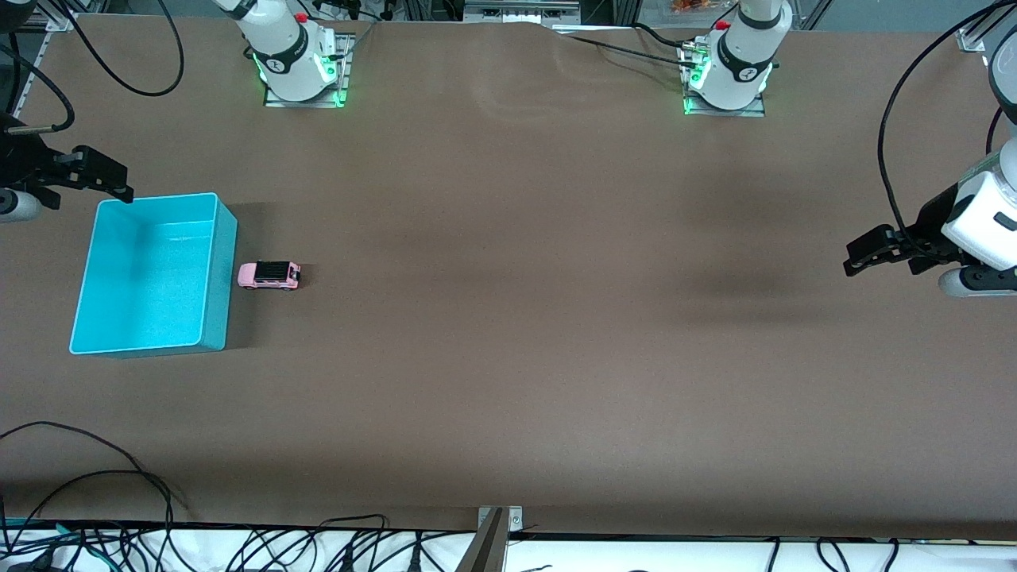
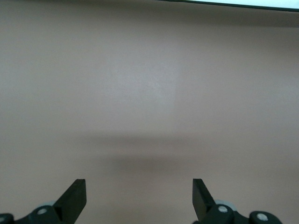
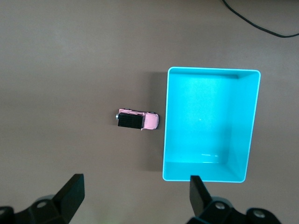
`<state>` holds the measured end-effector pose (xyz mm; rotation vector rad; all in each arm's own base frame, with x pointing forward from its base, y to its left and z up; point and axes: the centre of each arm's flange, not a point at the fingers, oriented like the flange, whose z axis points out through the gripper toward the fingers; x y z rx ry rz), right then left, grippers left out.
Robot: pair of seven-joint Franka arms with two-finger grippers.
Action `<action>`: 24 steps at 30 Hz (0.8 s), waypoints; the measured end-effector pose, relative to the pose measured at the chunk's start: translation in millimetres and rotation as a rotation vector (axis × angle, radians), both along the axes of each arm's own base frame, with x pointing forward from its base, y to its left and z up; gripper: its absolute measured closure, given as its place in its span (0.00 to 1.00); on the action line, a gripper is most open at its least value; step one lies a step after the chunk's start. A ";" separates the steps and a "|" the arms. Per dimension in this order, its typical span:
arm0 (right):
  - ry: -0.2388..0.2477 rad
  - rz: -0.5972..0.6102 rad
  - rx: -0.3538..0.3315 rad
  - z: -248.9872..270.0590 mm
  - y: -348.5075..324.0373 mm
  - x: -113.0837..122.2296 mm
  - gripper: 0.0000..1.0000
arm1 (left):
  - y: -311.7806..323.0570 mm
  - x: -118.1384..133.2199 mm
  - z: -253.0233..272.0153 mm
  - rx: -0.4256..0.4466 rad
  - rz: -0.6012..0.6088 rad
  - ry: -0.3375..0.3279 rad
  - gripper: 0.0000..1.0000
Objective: Wind and store pink jeep toy
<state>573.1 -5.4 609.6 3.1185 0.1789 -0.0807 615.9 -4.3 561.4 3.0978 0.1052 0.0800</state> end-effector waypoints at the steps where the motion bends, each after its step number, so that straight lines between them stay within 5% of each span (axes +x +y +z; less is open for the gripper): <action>1: 0.000 0.000 0.000 -0.1 0.0 0.1 0.00 | -0.1 -0.1 0.2 0.000 0.000 0.000 0.00; 24: 0.006 0.022 0.008 -3.7 14.3 1.7 0.00 | 2.3 -7.9 12.9 0.040 0.022 -0.004 0.00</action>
